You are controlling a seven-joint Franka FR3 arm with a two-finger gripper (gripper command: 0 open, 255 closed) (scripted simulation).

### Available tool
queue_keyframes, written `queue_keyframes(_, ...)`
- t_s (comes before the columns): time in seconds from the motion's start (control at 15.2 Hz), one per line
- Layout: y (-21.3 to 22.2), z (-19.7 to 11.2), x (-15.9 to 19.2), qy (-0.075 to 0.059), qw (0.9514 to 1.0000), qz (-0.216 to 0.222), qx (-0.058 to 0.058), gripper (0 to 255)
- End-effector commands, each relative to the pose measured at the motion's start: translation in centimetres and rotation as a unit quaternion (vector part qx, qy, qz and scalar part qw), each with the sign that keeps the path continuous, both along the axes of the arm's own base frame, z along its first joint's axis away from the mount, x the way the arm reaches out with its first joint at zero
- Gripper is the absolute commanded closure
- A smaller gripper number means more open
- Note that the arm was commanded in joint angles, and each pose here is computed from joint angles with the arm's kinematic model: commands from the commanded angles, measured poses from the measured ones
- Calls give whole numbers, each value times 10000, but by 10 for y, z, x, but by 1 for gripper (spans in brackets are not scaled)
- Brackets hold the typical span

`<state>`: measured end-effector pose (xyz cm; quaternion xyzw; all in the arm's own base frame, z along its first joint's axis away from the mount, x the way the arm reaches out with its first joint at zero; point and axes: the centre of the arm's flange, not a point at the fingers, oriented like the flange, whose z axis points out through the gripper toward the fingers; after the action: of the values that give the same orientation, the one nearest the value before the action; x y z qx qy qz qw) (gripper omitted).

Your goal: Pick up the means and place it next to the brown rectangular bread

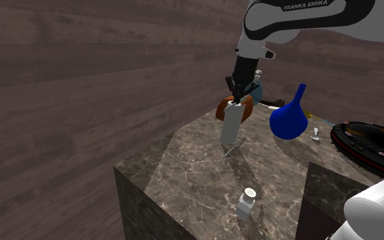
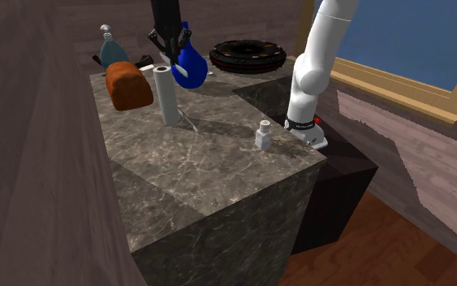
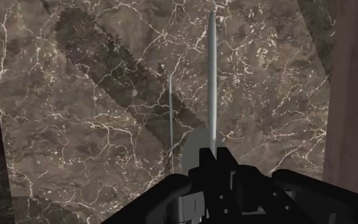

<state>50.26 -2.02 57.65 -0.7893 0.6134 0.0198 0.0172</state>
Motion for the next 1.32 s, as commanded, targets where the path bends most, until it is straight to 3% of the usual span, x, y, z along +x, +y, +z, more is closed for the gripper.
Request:
queue_keyframes(0.0,-26,0,2,-2,10000,8,-1,255)
queue_keyframes(1.25,-276,0,19,-2,10000,8,-1,255)
